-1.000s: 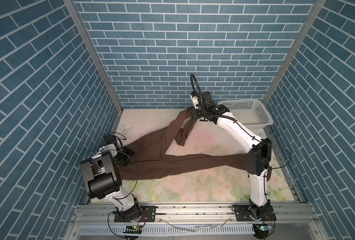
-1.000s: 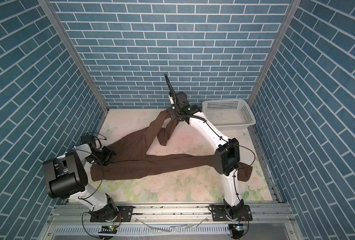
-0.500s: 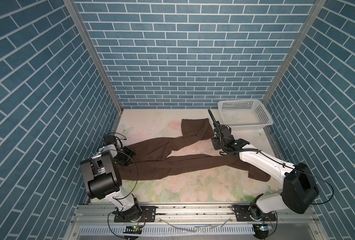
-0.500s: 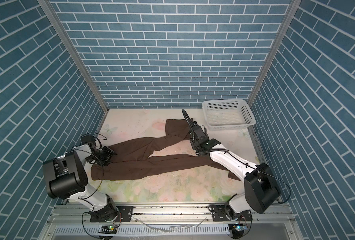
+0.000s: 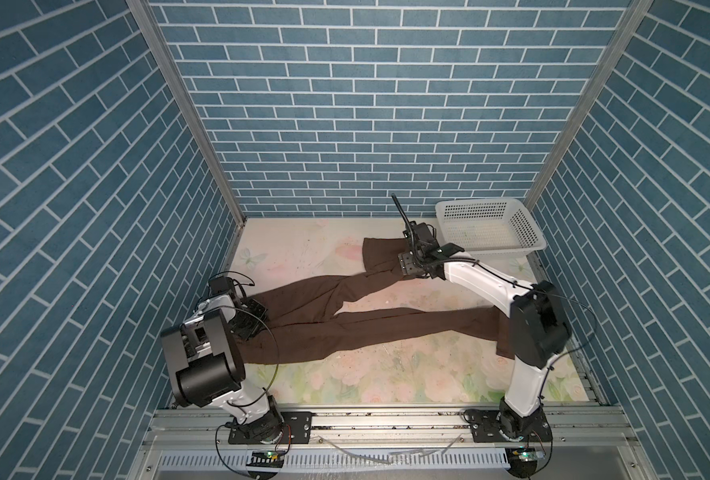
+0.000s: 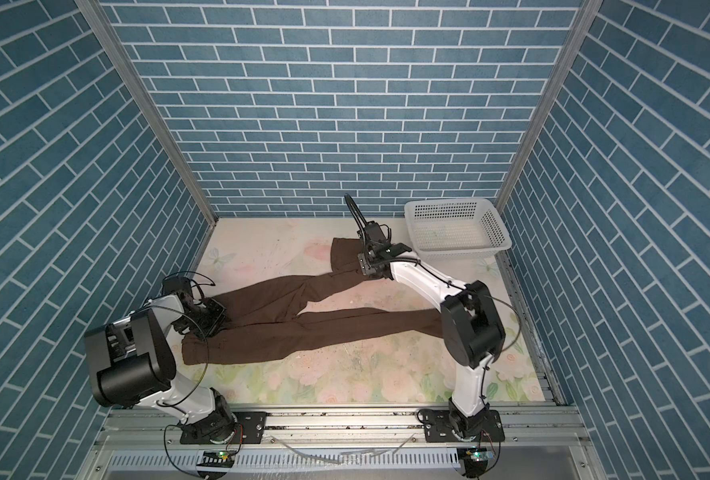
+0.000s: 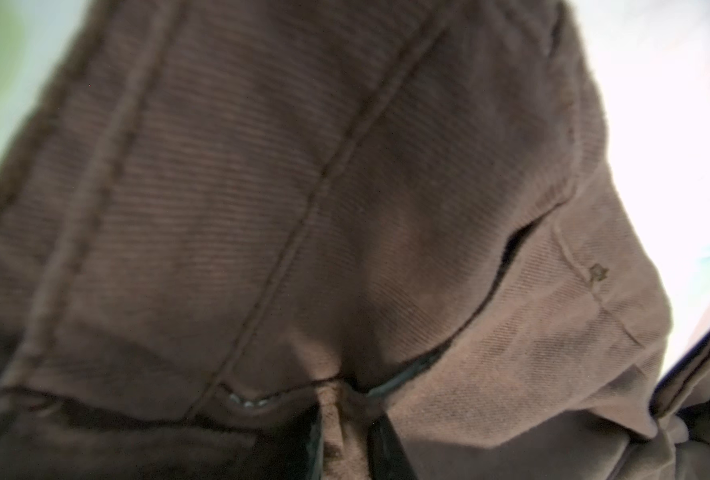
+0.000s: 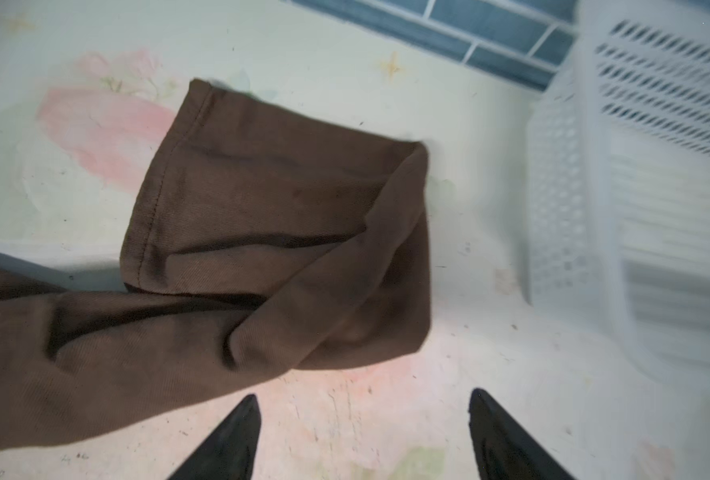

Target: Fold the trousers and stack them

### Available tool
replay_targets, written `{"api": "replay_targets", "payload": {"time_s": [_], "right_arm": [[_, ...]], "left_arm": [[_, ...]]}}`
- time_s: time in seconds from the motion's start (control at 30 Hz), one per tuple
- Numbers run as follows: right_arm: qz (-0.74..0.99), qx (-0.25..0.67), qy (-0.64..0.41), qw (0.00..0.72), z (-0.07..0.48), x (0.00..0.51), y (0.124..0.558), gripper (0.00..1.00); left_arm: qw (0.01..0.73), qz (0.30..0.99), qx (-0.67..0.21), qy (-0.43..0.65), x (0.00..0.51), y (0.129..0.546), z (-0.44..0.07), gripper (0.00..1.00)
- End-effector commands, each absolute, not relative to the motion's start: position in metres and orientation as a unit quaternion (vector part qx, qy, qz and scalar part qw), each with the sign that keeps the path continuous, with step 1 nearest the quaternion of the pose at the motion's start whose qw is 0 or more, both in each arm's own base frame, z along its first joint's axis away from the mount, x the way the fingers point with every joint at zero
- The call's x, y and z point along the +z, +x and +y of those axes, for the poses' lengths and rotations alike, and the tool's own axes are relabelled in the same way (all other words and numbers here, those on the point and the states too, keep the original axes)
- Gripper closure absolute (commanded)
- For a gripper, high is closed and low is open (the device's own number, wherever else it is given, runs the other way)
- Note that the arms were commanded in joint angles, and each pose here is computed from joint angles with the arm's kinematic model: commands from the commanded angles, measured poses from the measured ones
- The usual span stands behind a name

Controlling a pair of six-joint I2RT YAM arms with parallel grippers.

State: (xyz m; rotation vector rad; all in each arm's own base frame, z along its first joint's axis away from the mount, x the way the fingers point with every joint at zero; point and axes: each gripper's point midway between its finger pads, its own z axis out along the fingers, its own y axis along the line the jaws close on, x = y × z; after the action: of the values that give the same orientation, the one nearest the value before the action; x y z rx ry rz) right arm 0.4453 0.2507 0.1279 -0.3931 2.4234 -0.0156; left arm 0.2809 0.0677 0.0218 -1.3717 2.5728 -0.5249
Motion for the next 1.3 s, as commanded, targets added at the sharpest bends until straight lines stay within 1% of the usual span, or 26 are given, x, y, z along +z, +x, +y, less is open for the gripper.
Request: {"api": "replay_targets", "payload": {"time_s": [0.0, 0.07, 0.2, 0.27, 0.4, 0.47, 0.5, 0.6, 0.67, 0.73, 0.8, 0.87, 0.93, 1.03, 1.07, 1.1, 1.2, 1.27], "right_arm": [[0.957, 0.039, -0.076, 0.278, 0.237, 0.110, 0.463, 0.23], [0.963, 0.055, -0.044, 0.262, 0.233, 0.099, 0.477, 0.21], [0.964, 0.093, -0.018, 0.247, 0.237, 0.087, 0.498, 0.22], [0.964, 0.116, -0.017, 0.238, 0.244, 0.076, 0.504, 0.26], [0.958, 0.166, -0.027, 0.234, 0.264, 0.075, 0.511, 0.36], [0.957, 0.182, -0.033, 0.224, 0.273, 0.073, 0.515, 0.45], [0.957, 0.188, -0.036, 0.218, 0.277, 0.072, 0.515, 0.52], [0.953, 0.213, -0.041, 0.212, 0.290, 0.080, 0.524, 0.84], [0.944, 0.236, -0.046, 0.225, 0.300, 0.103, 0.532, 1.00], [0.928, 0.264, -0.057, 0.258, 0.311, 0.145, 0.542, 1.00], [0.907, 0.286, -0.074, 0.301, 0.314, 0.201, 0.545, 1.00], [0.891, 0.288, -0.088, 0.339, 0.308, 0.250, 0.536, 1.00], [0.879, 0.286, -0.098, 0.369, 0.294, 0.285, 0.514, 1.00], [0.871, 0.263, -0.082, 0.407, 0.259, 0.289, 0.471, 1.00], [0.876, 0.246, -0.070, 0.409, 0.244, 0.273, 0.455, 1.00], [0.882, 0.233, -0.063, 0.406, 0.232, 0.260, 0.440, 0.98], [0.914, 0.170, -0.025, 0.368, 0.184, 0.202, 0.392, 0.81], [0.933, 0.134, 0.003, 0.333, 0.153, 0.163, 0.356, 0.54]], "left_arm": [[0.040, 0.876, -0.152, -0.457, 0.015, 0.246, 0.058, 0.79], [0.038, 0.876, -0.147, -0.457, 0.014, 0.239, 0.058, 0.79], [0.024, 0.873, -0.126, -0.470, 0.008, 0.224, 0.064, 0.86], [0.022, 0.867, -0.124, -0.481, 0.006, 0.219, 0.067, 0.88], [0.021, 0.860, -0.115, -0.496, 0.005, 0.215, 0.075, 0.93], [0.025, 0.857, -0.114, -0.501, 0.006, 0.216, 0.077, 0.93], [0.027, 0.856, -0.115, -0.503, 0.006, 0.217, 0.078, 0.93], [0.030, 0.855, -0.121, -0.504, 0.005, 0.219, 0.078, 0.93], [0.015, 0.854, -0.124, -0.506, -0.002, 0.212, 0.073, 0.94], [0.013, 0.853, -0.127, -0.506, -0.004, 0.213, 0.073, 0.94], [0.012, 0.851, -0.129, -0.510, -0.005, 0.213, 0.074, 0.95], [0.013, 0.848, -0.131, -0.513, -0.005, 0.214, 0.075, 0.95], [0.017, 0.846, -0.130, -0.516, -0.004, 0.215, 0.078, 0.95], [0.021, 0.842, -0.130, -0.523, -0.003, 0.216, 0.082, 0.96], [0.022, 0.840, -0.129, -0.527, -0.003, 0.216, 0.084, 0.96], [0.021, 0.839, -0.129, -0.529, -0.003, 0.216, 0.085, 0.96], [0.021, 0.828, -0.132, -0.544, -0.003, 0.212, 0.091, 0.97], [0.026, 0.817, -0.135, -0.559, 0.000, 0.208, 0.098, 0.97]]}}
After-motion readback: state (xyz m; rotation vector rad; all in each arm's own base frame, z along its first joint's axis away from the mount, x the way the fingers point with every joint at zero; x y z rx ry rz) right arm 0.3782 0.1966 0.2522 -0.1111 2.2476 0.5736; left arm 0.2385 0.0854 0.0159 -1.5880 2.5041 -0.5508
